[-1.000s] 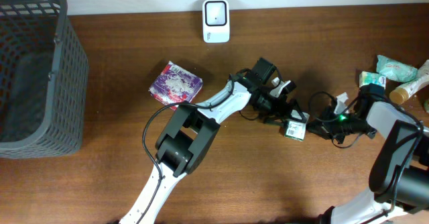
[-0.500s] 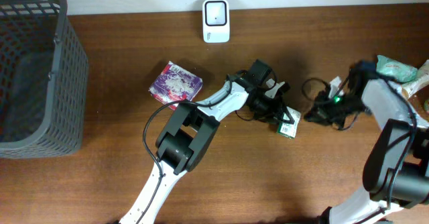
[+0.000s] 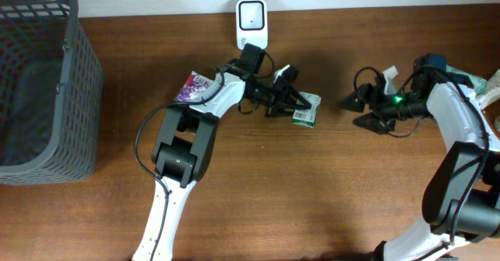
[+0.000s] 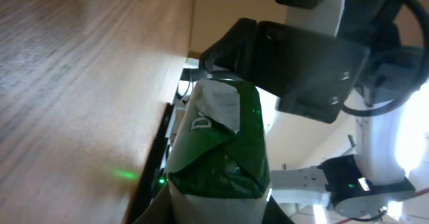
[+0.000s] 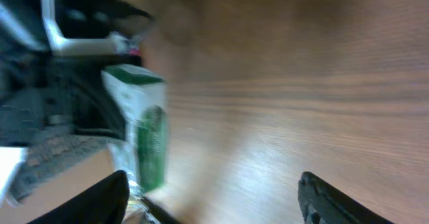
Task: Scan the item barcode
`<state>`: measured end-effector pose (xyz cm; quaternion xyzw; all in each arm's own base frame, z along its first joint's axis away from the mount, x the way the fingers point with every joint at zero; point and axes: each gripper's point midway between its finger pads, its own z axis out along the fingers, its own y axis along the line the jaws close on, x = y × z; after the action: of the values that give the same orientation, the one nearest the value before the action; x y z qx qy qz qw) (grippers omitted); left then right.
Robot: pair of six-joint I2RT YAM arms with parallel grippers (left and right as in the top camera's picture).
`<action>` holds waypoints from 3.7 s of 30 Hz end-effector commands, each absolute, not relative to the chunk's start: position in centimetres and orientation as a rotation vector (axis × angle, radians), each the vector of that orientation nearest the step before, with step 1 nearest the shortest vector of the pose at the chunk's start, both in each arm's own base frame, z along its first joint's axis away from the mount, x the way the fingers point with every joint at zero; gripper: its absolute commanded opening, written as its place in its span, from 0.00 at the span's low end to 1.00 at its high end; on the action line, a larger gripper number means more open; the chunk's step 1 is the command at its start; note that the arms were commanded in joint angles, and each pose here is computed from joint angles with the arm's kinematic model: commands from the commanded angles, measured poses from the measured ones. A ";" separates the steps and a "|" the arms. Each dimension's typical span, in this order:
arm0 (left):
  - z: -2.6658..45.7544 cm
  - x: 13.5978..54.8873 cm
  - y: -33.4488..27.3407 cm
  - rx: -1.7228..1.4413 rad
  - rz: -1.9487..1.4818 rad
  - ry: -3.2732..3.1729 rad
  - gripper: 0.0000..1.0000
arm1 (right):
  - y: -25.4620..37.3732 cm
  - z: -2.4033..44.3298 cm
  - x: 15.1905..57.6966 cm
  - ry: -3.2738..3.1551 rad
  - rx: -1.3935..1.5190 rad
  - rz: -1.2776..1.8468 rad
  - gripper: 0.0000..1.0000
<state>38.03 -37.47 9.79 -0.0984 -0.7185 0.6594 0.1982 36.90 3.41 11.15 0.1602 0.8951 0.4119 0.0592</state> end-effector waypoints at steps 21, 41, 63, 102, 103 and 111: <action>16.8 36.3 -38.2 -0.416 1.921 -1.943 0.11 | 11.3 13.8 41.5 2.566 0.571 1.508 0.38; 14.5 43.4 -35.3 -0.411 1.969 -2.329 0.80 | 5.2 14.1 43.6 2.692 0.628 0.826 0.04; 16.2 46.8 -9.0 0.210 0.002 -3.511 0.99 | 8.2 7.0 34.7 2.983 -0.742 -0.272 1.00; 16.1 46.9 -3.0 0.405 -0.139 -3.472 0.99 | 11.9 6.7 41.9 2.703 -0.470 0.024 0.38; 16.1 46.9 -3.0 0.405 -0.139 -3.472 0.99 | 12.9 8.6 43.6 2.633 -0.463 0.067 0.38; 16.1 46.9 -3.0 0.405 -0.139 -3.471 0.99 | 17.4 23.7 55.6 1.955 -0.021 0.430 0.39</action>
<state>46.87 -3.59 14.96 0.1098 -0.9797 -0.0328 -0.1645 54.27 16.53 20.73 -0.0513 0.8540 0.1268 0.5020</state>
